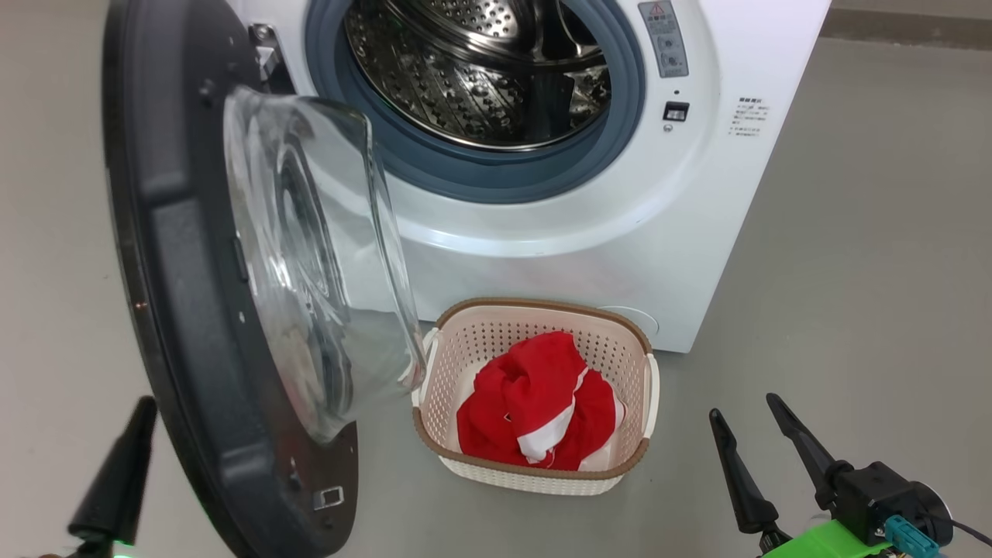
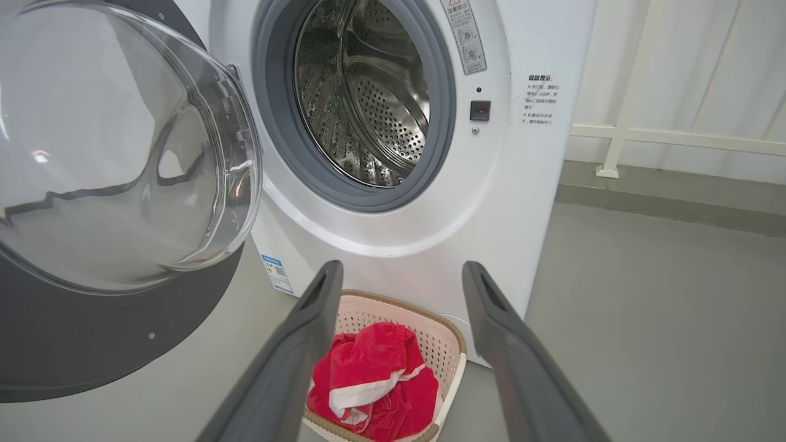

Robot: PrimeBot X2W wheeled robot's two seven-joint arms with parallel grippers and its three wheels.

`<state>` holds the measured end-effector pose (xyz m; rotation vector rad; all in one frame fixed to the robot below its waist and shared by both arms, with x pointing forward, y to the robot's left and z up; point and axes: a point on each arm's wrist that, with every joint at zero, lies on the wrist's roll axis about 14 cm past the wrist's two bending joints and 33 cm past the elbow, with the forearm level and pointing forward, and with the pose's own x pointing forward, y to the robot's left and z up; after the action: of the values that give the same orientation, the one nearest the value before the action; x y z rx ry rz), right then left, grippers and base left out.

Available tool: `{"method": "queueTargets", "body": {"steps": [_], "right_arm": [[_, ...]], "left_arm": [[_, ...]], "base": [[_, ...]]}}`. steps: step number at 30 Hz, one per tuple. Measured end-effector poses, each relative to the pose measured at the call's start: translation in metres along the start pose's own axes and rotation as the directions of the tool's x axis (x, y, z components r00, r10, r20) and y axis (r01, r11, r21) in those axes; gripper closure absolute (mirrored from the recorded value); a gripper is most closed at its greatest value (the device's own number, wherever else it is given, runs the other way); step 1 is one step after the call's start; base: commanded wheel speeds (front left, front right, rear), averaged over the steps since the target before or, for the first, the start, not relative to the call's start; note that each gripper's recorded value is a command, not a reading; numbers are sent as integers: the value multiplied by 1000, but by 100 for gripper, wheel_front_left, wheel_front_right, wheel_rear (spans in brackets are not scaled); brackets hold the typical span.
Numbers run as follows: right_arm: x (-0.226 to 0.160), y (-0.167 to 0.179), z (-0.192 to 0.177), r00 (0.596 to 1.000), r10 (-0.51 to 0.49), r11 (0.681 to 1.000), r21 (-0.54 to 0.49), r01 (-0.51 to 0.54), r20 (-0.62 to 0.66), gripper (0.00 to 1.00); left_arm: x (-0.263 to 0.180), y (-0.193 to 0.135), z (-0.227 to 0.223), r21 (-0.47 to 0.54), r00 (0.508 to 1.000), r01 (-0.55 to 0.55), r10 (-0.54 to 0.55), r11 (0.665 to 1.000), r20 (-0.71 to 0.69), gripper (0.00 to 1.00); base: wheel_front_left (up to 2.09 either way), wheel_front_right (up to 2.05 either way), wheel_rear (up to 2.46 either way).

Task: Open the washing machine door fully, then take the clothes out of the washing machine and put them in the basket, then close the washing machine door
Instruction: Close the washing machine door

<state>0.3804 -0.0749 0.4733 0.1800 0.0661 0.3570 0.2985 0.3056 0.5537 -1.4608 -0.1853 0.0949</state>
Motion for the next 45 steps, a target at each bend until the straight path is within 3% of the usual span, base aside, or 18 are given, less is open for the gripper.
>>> {"method": "queueTargets", "body": {"steps": [13,24,45], "right_arm": [[7,-7,-3,1000,-16,1000,9,16,0,0],[12,-18,-2,999,-43,999,15,43,10,0],[-9,-60,0,983,-180,984,8,180,23,0]], "left_arm": [[0,3,-48,-41,978,13,-22,999,-206,100],[4,2,-92,-58,928,22,-42,998,-370,100],[31,1,-179,-105,775,37,-95,994,-624,100]], "base": [[0,0,0],[0,0,0],[0,0,0]]}}
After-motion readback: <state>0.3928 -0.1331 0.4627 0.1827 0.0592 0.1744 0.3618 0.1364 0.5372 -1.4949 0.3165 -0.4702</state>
